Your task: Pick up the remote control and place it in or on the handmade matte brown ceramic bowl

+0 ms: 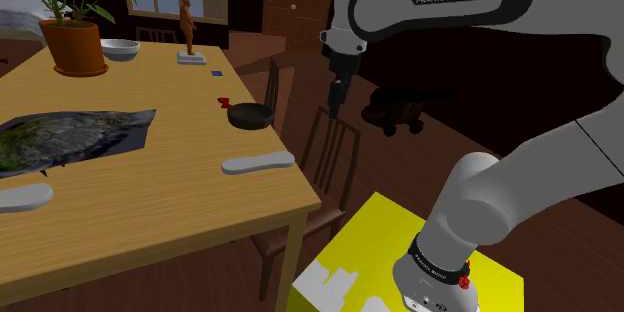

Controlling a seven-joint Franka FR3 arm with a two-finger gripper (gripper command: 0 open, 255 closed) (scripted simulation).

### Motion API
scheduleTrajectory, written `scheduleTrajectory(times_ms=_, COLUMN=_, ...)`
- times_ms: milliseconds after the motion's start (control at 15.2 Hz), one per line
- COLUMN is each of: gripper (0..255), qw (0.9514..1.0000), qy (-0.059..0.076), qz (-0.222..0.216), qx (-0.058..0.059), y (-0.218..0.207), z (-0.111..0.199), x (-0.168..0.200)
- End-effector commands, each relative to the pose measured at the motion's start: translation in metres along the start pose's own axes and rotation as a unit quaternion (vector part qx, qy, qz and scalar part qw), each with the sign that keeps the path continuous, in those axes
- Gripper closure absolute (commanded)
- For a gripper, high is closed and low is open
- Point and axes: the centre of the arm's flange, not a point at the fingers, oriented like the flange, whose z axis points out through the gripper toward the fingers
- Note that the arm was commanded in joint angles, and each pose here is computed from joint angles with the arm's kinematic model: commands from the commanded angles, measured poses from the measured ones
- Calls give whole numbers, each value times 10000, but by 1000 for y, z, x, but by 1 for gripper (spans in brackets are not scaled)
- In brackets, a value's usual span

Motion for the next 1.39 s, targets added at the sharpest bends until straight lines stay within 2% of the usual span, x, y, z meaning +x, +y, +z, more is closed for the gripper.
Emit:
scheduleTrajectory(times_ms=0, gripper=0, qw=9992, qy=50, qz=-395, qx=21, y=1, z=15, x=20)
scheduleTrajectory(times_ms=198, gripper=0, qw=9953, qy=110, qz=-959, qx=57, y=-5, z=38, x=50)
scheduleTrajectory(times_ms=462, gripper=0, qw=9851, qy=191, qz=-1707, qx=105, y=-19, z=67, x=89)
scheduleTrajectory(times_ms=594, gripper=0, qw=9778, qy=231, qz=-2078, qx=129, y=-28, z=82, x=108)
scheduleTrajectory(times_ms=792, gripper=0, qw=9643, qy=290, qz=-2628, qx=164, y=-44, z=103, x=135)
scheduleTrajectory(times_ms=924, gripper=0, qw=9535, qy=329, qz=-2990, qx=187, y=-56, z=117, x=152)
scheduleTrajectory(times_ms=1122, gripper=0, qw=9348, qy=386, qz=-3525, qx=221, y=-77, z=138, x=175)
scheduleTrajectory(times_ms=1188, gripper=0, qw=9320, qy=394, qz=-3595, qx=226, y=-80, z=141, x=178)
scheduleTrajectory(times_ms=1320, gripper=0, qw=9320, qy=394, qz=-3595, qx=226, y=-81, z=151, x=179)
